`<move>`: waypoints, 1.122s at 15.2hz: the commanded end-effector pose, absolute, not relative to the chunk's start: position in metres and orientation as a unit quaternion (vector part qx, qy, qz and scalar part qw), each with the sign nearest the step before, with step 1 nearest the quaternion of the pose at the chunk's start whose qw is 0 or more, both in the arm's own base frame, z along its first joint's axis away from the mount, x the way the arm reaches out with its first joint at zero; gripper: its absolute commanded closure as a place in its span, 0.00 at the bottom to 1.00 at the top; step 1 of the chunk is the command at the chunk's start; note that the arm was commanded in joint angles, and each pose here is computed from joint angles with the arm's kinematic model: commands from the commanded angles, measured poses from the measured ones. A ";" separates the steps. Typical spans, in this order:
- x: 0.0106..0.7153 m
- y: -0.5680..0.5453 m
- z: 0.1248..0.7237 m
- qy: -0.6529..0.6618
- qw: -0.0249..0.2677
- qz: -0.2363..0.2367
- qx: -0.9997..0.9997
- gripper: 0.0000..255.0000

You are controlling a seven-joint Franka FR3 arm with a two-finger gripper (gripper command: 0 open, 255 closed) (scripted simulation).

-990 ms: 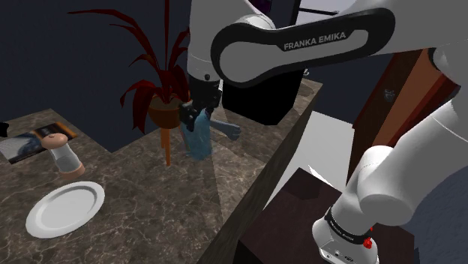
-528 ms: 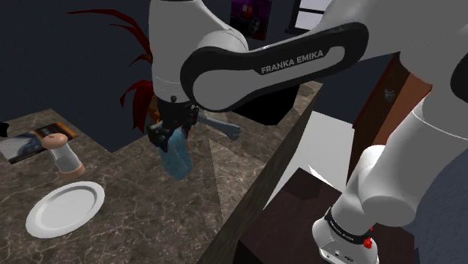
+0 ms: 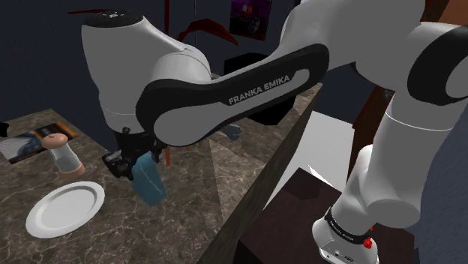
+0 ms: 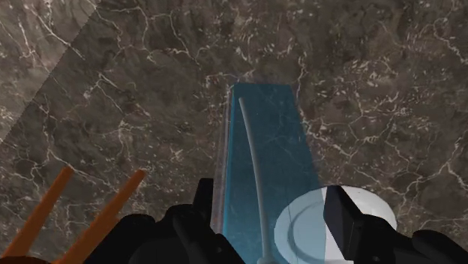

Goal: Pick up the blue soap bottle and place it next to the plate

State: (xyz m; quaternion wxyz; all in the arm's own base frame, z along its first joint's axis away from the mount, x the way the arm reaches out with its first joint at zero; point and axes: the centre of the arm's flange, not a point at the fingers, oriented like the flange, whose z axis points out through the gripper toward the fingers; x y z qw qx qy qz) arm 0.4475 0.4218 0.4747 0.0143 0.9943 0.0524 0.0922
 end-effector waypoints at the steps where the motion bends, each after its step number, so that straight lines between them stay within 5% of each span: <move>1: 0.446 0.450 0.465 0.052 0.014 0.093 0.994 1.00; 17: 0.443 0.554 0.395 0.052 0.014 0.093 0.994 1.00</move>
